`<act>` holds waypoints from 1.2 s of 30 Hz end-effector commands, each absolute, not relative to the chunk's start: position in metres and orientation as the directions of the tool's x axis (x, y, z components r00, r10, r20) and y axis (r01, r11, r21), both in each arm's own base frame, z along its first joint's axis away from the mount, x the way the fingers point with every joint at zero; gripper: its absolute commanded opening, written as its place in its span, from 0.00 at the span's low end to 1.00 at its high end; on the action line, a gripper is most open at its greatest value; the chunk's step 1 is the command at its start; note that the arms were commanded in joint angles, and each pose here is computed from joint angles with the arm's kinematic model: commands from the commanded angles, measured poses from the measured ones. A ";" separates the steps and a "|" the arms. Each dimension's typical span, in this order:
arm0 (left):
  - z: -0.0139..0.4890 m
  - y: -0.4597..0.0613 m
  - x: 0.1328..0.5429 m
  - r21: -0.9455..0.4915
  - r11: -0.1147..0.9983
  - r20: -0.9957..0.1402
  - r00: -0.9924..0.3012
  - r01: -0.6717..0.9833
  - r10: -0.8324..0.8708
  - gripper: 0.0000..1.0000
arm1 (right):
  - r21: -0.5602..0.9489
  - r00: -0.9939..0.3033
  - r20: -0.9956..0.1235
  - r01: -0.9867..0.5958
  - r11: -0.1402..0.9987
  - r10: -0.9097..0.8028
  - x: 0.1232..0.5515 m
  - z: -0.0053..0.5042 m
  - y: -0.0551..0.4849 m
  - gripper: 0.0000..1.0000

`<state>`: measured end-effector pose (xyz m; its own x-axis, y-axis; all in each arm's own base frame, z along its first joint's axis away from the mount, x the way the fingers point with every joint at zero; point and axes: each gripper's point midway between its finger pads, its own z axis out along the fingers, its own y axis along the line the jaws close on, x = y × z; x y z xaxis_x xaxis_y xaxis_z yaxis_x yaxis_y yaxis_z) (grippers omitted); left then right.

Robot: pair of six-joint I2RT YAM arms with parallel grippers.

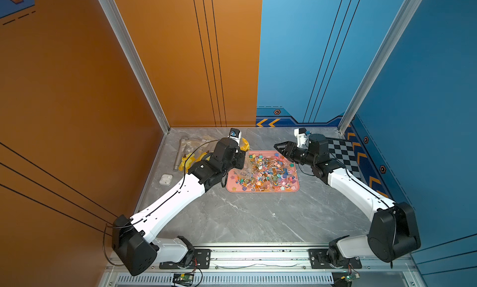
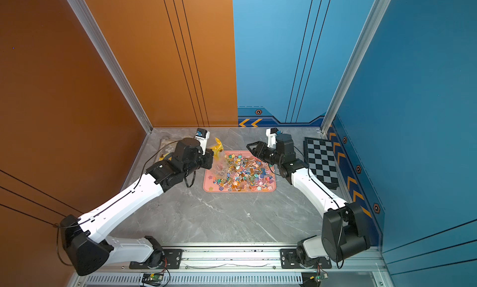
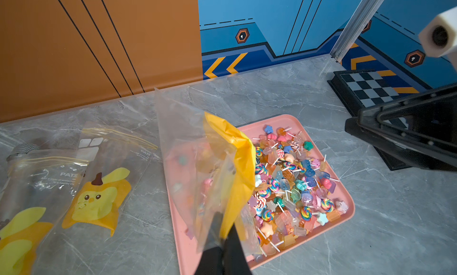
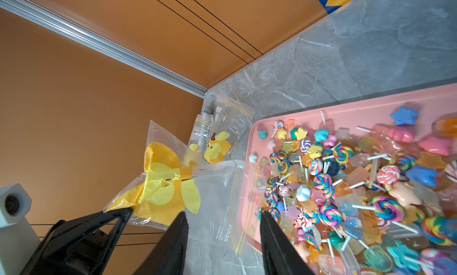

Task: Pour candies out of the ziploc bag
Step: Place the ziploc bag in the ziploc bag.

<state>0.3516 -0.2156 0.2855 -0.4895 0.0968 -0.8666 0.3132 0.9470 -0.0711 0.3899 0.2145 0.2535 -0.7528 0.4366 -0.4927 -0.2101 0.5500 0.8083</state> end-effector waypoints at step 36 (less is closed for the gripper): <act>0.335 -0.108 0.407 -0.753 0.602 -0.648 -0.454 0.264 -0.611 0.00 | 0.778 -0.721 -0.528 -0.197 0.597 0.449 0.371 0.265 0.178 0.50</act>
<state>0.4026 -0.1070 0.3454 -0.4351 -0.5897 -0.6804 0.2564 0.6432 -0.7215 0.3765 0.1806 0.2590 -0.7284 0.4635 -0.5045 -0.1764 0.5846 0.7919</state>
